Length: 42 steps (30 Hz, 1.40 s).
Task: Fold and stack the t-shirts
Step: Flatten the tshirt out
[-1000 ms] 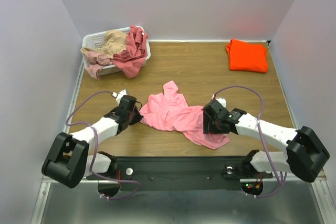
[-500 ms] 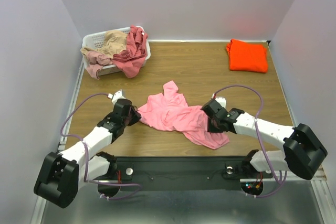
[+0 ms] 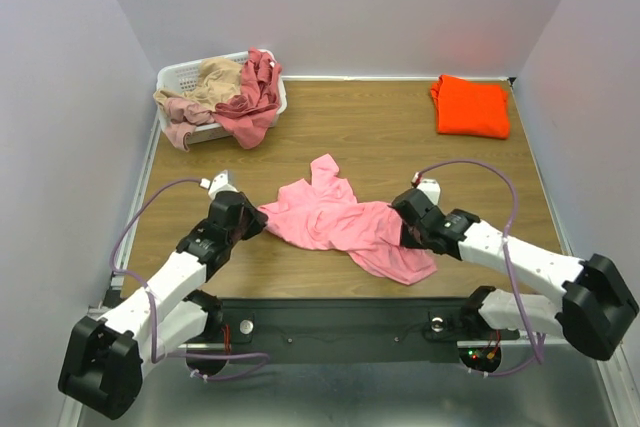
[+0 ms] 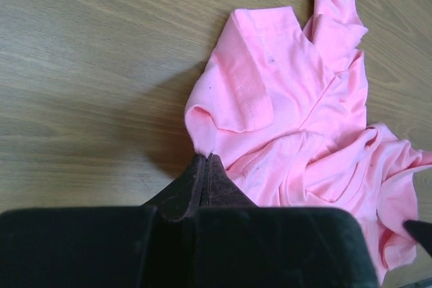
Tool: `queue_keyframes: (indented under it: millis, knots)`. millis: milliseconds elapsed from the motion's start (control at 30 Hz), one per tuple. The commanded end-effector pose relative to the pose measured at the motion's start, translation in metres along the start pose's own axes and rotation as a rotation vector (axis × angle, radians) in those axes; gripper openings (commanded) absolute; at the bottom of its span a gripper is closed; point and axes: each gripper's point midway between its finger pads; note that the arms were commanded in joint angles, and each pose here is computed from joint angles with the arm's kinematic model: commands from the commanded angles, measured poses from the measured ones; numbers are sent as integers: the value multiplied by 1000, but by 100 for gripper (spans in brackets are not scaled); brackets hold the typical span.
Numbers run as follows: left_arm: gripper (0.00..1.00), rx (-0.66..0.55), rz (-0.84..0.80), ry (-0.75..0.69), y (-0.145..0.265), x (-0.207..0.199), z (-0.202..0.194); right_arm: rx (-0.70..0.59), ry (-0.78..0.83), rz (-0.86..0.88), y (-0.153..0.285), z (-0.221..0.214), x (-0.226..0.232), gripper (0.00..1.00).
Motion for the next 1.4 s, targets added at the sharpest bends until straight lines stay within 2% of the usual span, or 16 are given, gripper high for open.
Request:
queue_keyframes:
  millis: [0, 33, 100, 133, 233, 333, 533, 567, 700, 867, 1067, 1133, 1267, 1367]
  knots:
    - [0, -62, -88, -24, 18, -36, 29, -260, -51, 16, 46, 78, 4, 0]
    - [0, -76, -82, -30, 22, -40, 35, -302, -61, 17, 57, 92, 3, 0]
    - [0, -168, -151, -33, 49, -80, 74, -435, -95, -25, 95, 133, -10, 0]
    - [0, -174, -134, -33, 51, -75, 75, -459, -111, -10, 106, 142, -9, 0]
    - [0, -310, -235, 4, 102, -123, 126, -607, -177, -44, 156, 184, -26, 0]
    - [0, -419, -296, 27, 151, -147, 161, -723, -237, -55, 203, 213, -42, 0]
    - [0, -585, -333, 78, 234, -160, 208, -883, -327, -55, 277, 239, -74, 0]
    - [0, -625, -380, 93, 261, -166, 217, -923, -343, -32, 298, 244, -81, 0]
    - [0, -705, -510, 113, 323, -176, 230, -1011, -366, 68, 349, 252, -90, 0]
    - [0, -722, -721, 74, 390, -202, 232, -1100, -319, 295, 408, 258, -78, 0]
    - [0, -630, -1002, -47, 449, -244, 211, -1216, -268, 507, 480, 259, -75, 0]
    - [0, -633, -1017, -47, 456, -247, 212, -1243, -276, 518, 492, 258, -81, 0]
    - [0, -655, -1029, -43, 466, -248, 216, -1246, -294, 476, 490, 260, -87, 0]
    - [0, -634, -969, -32, 437, -251, 218, -1213, -325, 366, 468, 270, -91, 0]
Point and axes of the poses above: each gripper's point midway between its finger pads, its own y axis back along the fingers, its own x axis along the line the jaws close on, z = x × y, and after that the axes turned 9 degrees about y, right-handed
